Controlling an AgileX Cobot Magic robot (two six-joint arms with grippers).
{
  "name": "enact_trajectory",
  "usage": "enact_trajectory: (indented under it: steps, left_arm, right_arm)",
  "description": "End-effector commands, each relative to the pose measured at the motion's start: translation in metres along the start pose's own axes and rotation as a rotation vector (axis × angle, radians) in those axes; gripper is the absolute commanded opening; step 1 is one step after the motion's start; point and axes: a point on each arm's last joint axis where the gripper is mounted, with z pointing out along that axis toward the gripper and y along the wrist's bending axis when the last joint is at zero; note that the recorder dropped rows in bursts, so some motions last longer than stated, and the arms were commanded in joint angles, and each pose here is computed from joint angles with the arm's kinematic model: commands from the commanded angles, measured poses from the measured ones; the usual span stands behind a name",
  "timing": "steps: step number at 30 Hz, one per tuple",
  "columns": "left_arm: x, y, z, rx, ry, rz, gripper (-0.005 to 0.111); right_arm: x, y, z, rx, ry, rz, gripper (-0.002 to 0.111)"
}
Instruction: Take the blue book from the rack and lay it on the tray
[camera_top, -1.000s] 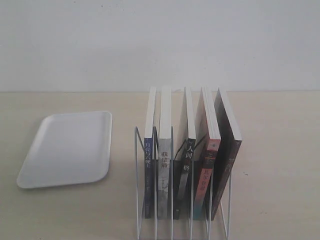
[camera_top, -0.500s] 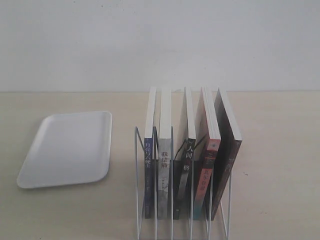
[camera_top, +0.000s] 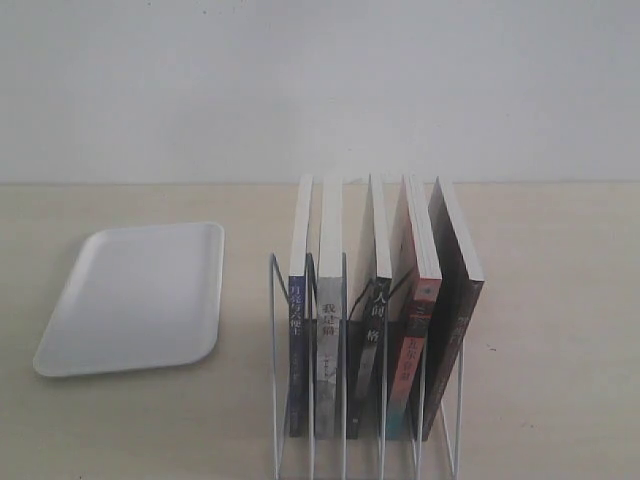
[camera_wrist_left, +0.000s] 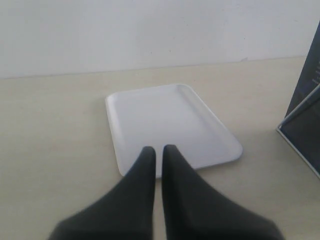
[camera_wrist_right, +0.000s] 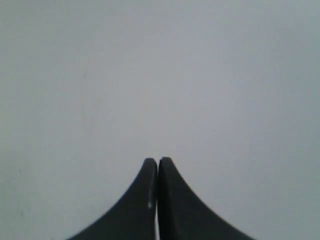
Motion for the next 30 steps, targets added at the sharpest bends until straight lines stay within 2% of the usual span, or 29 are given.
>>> enact_trajectory:
  steps: [1,3,7,10,14,16,21,27,30]
  left_arm:
    - [0.001,0.0,0.0,-0.002,0.002,0.001,0.004]
    - [0.001,0.0,0.0,-0.002,0.002,0.001,0.004]
    - [0.001,0.0,0.0,-0.002,0.002,0.001,0.004]
    - [0.001,0.0,0.0,-0.002,0.002,0.001,0.004]
    - [0.001,0.0,0.0,-0.002,0.002,0.001,0.004]
    - [0.001,0.0,0.0,-0.002,0.002,0.001,0.004]
    - [0.001,0.0,0.0,-0.002,0.002,0.001,0.004]
    - [0.001,0.0,0.0,-0.002,0.002,0.001,0.004]
    - [0.001,0.0,0.0,-0.002,0.002,0.001,0.004]
  right_arm:
    - [0.014,0.006,0.05,0.019,0.54,-0.048,0.0]
    - [0.03,0.007,0.065,0.045,0.794,0.012,0.0]
    - [0.051,0.005,0.079,0.079,0.928,0.069,0.0]
    - [0.064,0.007,0.086,-0.009,1.08,-0.031,0.0]
    - [0.072,0.011,0.104,-0.051,1.263,-0.023,0.001]
    - [0.076,0.015,0.115,-0.099,1.358,-0.005,0.009]
    - [0.087,0.031,0.137,-0.227,1.463,0.058,0.042]
    - [0.117,0.053,0.152,-0.282,1.54,0.025,0.041]
    - [0.134,0.059,0.163,-0.243,1.57,-0.014,0.041]
